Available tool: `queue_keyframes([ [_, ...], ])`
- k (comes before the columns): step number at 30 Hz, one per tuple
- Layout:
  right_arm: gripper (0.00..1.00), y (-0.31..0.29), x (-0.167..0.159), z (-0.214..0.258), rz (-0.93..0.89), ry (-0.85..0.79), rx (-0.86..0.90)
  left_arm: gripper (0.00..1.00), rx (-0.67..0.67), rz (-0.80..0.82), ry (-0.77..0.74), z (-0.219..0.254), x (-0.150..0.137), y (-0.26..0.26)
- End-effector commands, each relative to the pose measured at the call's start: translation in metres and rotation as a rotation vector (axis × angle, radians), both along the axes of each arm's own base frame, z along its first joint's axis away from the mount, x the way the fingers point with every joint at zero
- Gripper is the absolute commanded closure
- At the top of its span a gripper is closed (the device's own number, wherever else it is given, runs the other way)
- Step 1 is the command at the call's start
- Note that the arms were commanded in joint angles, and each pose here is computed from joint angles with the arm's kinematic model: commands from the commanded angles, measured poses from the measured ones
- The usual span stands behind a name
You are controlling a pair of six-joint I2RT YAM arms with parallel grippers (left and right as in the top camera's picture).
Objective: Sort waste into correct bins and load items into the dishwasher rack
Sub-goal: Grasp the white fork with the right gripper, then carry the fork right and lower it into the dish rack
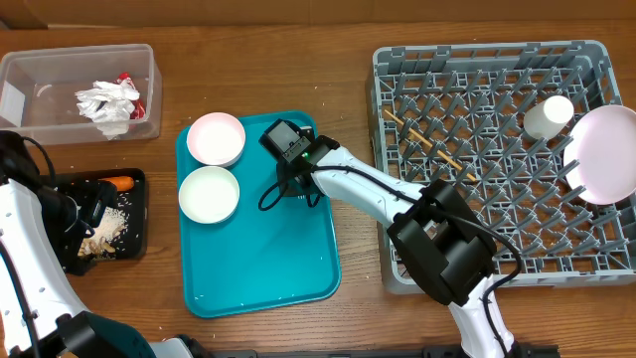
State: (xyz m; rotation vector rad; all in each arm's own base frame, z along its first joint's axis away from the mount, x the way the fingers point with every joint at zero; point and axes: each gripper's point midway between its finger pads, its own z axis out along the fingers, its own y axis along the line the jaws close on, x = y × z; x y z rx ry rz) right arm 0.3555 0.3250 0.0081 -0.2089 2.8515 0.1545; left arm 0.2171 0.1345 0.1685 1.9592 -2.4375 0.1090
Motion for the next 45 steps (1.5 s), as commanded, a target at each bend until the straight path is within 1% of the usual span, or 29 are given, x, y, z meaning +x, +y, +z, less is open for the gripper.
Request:
queue_keyframes([
  [1,0.96,0.009,-0.007,0.019,0.016,-0.002,0.043,0.00,0.001,-0.016,0.003,-0.001,0.000,0.000],
  [8,0.96,0.014,-0.007,0.055,0.024,-0.037,0.108,0.00,0.002,-0.015,0.002,-0.001,0.000,0.000],
  [15,0.96,0.013,-0.008,0.082,0.026,-0.069,0.139,0.00,0.004,-0.016,-0.002,-0.001,0.001,0.001],
  [18,0.96,0.006,-0.006,0.101,0.024,-0.101,0.144,0.00,0.005,-0.015,-0.002,-0.001,0.001,0.001],
  [21,0.96,-0.016,0.001,0.128,-0.007,-0.161,0.121,0.00,0.005,-0.015,-0.002,-0.001,0.001,0.001],
  [25,0.96,-0.062,0.011,0.173,-0.091,-0.247,0.089,0.00,0.005,-0.016,-0.002,-0.001,0.001,0.001],
  [29,0.96,-0.115,0.016,0.210,-0.136,-0.301,0.057,0.00,0.005,-0.016,-0.002,-0.001,0.001,0.001],
  [31,0.96,-0.154,0.020,0.225,-0.177,-0.315,0.029,0.00,0.005,-0.015,-0.002,-0.001,0.001,0.001],
  [34,0.96,-0.194,0.023,0.229,-0.212,-0.306,-0.016,0.00,0.005,-0.016,-0.002,-0.001,0.001,0.001],
  [37,0.96,-0.228,0.026,0.220,-0.235,-0.260,-0.047,0.00,0.005,-0.016,-0.002,-0.001,0.001,0.001],
  [43,0.96,-0.224,0.027,0.205,-0.116,-0.196,0.085,0.00,0.005,-0.016,-0.002,-0.001,0.001,0.001],
  [45,0.96,-0.220,0.028,0.199,-0.099,-0.185,0.104,0.00,0.005,-0.016,-0.002,-0.001,0.001,0.001],
])
